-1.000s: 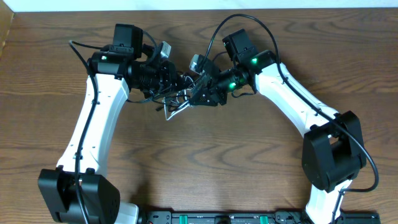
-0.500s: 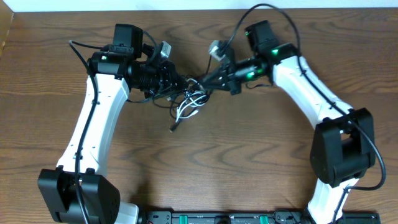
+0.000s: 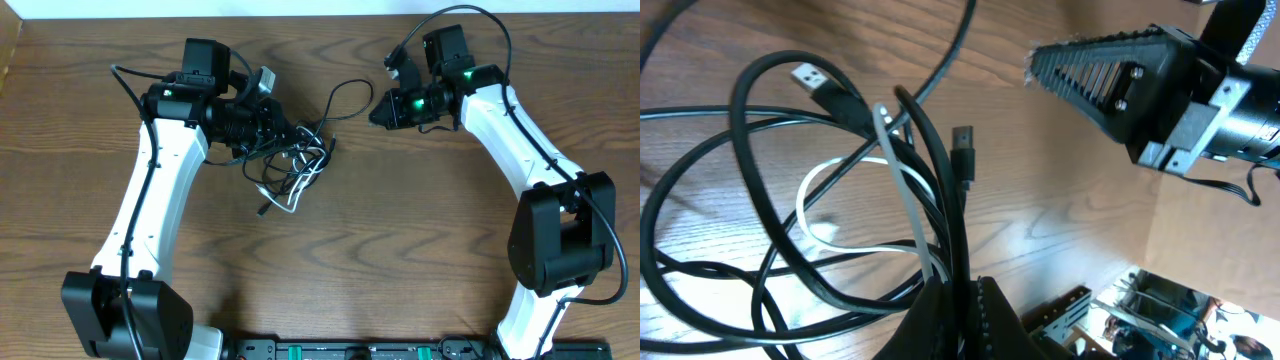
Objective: Untangle cables
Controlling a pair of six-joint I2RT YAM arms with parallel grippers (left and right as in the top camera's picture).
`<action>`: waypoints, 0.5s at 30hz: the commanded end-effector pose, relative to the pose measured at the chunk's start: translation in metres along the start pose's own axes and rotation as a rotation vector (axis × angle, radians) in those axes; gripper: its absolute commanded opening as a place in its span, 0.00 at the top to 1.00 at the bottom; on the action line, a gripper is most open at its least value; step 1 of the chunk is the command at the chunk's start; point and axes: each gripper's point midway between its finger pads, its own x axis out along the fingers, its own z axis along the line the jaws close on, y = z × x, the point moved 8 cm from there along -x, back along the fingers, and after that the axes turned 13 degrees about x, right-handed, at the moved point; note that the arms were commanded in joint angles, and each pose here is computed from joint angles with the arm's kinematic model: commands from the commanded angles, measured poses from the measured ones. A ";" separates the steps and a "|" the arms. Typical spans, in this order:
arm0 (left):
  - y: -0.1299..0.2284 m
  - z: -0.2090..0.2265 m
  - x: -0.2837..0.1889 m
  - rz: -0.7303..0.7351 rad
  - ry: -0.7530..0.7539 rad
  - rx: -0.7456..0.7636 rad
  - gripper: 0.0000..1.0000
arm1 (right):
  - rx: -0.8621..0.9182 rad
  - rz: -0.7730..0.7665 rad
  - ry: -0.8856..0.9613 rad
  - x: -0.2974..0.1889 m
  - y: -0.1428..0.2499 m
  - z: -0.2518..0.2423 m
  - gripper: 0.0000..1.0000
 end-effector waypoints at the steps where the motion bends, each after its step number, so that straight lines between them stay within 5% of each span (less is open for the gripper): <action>1: 0.000 0.004 0.001 -0.001 -0.034 0.014 0.93 | 0.112 -0.058 0.127 -0.002 -0.006 -0.012 0.99; 15: 0.014 0.007 0.041 0.036 -0.392 0.155 0.92 | 0.060 -0.151 0.129 -0.071 -0.006 -0.003 0.98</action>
